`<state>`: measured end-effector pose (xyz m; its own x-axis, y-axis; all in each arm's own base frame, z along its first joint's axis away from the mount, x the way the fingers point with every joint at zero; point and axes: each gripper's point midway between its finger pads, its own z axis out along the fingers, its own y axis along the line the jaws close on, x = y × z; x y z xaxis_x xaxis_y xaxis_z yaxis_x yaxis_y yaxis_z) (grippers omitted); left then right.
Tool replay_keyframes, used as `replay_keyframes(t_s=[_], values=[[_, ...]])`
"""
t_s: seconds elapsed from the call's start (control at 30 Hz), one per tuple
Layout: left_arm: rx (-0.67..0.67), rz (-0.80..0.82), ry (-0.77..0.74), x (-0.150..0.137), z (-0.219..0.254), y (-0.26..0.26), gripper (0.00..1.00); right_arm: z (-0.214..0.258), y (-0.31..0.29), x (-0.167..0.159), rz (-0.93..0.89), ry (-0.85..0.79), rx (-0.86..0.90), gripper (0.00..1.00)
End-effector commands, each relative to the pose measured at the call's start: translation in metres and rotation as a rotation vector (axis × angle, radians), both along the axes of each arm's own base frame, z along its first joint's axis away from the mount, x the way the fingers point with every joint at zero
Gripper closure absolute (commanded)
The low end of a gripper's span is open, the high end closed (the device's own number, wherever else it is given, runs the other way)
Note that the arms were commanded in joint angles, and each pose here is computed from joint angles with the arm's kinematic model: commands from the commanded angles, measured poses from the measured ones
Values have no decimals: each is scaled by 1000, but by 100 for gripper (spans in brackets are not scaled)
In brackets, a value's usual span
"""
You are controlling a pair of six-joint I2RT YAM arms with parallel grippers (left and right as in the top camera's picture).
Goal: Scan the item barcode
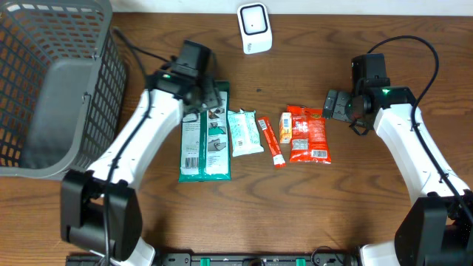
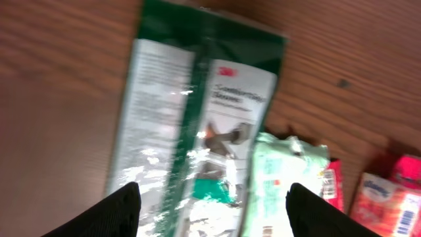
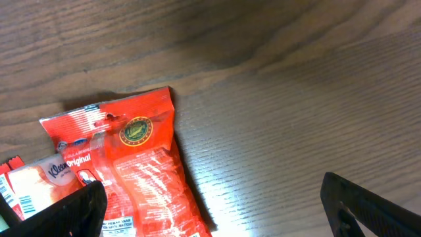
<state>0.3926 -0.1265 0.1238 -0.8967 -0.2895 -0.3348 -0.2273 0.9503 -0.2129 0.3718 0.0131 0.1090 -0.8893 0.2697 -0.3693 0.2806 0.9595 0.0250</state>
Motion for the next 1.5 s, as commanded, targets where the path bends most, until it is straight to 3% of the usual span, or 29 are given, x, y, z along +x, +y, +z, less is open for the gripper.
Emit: replay_keyframes(t_s=[0.0,0.27,0.67,1.23,1.3,1.47], values=[[31,5,-3,-3,9,21,28,4,-2,3,-7,-13,-7,1],[39,23,27,-8,7,31,21,4,-2,3,-7,-13,-7,1],[42,33,38,-11,8,35,21,4,-2,3,-6,-13,-7,1],[51,202,115,-40,25,105,20,6,-1,8,-13,-38,-2,1],[53,202,125,-42,24,105,14,8,-1,11,-14,-51,0,1],[53,202,125,-42,24,105,14,5,27,5,48,-21,151,1]])
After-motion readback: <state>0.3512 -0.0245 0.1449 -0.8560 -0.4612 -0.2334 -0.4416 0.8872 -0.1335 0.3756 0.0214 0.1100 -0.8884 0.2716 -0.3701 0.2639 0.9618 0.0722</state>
